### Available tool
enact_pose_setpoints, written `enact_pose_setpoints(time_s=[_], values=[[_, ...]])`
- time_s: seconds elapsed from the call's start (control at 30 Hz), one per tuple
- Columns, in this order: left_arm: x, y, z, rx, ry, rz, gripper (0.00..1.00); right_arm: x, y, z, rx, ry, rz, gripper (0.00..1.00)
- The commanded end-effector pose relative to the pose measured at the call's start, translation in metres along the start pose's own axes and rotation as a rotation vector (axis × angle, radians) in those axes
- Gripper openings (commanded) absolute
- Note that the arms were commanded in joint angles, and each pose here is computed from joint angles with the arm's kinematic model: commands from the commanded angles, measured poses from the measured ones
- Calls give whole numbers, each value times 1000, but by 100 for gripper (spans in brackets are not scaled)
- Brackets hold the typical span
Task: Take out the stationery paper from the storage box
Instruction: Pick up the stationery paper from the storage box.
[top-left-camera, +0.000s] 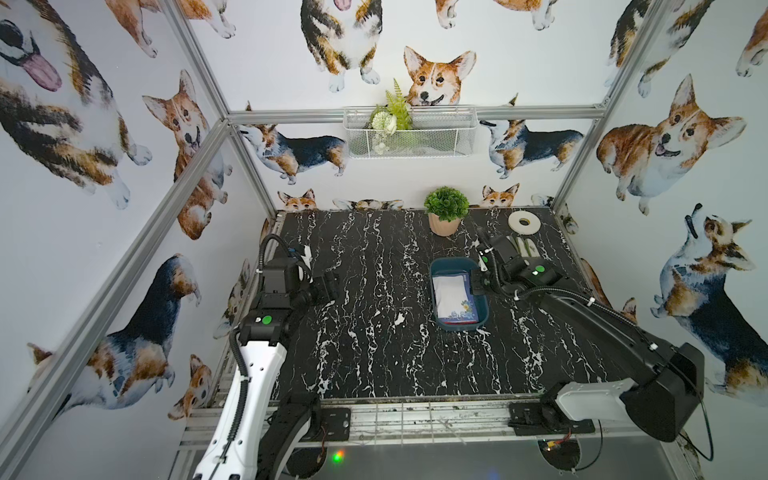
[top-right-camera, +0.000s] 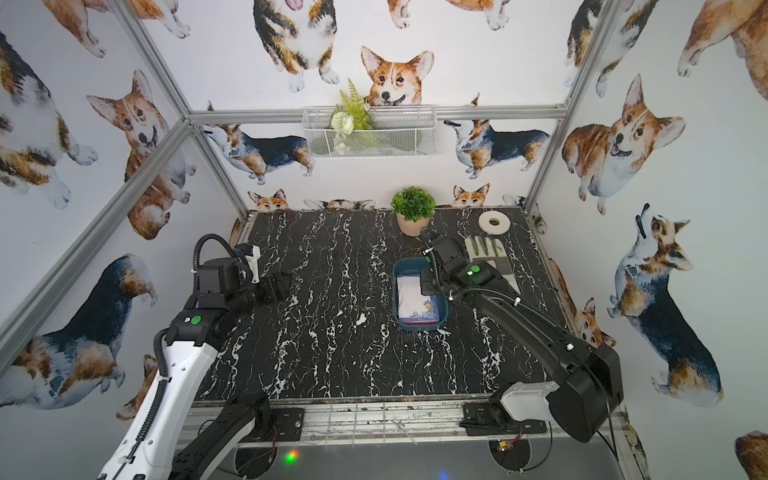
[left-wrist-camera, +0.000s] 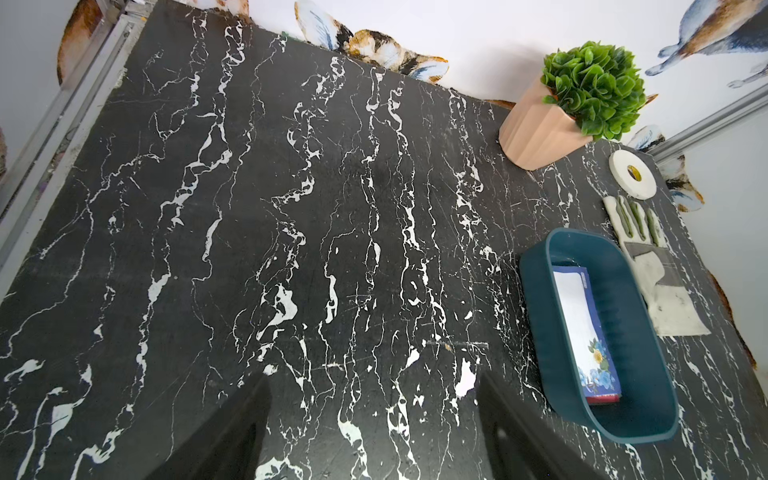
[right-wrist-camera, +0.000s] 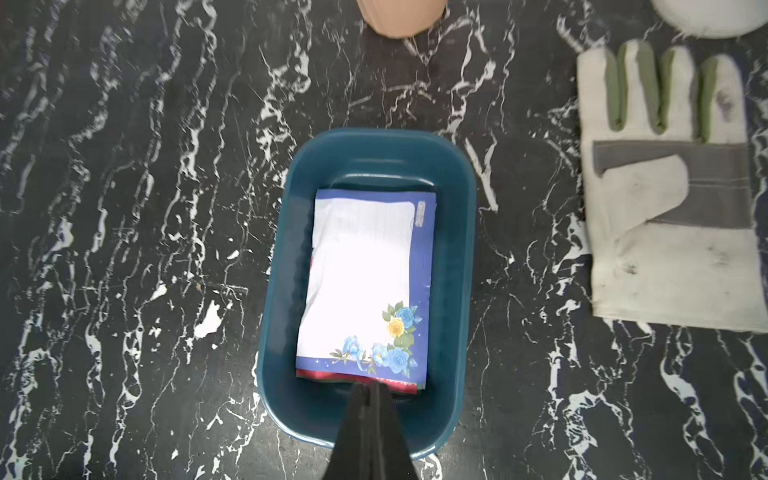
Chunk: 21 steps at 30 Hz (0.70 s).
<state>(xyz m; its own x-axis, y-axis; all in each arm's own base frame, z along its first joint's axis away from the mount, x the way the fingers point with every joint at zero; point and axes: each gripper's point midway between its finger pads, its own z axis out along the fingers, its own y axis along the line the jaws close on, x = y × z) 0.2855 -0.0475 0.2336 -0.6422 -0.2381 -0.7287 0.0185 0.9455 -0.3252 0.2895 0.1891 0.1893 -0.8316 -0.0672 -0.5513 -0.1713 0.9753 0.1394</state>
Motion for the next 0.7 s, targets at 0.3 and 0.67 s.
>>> enact_pose_setpoints(time_s=[0.3, 0.67], values=[[0, -1, 2, 7, -1, -9, 81, 26, 10, 53, 8, 151, -4, 47], [3, 1, 2, 1, 4, -9, 81, 25, -8, 101, 175, 164, -17, 75]])
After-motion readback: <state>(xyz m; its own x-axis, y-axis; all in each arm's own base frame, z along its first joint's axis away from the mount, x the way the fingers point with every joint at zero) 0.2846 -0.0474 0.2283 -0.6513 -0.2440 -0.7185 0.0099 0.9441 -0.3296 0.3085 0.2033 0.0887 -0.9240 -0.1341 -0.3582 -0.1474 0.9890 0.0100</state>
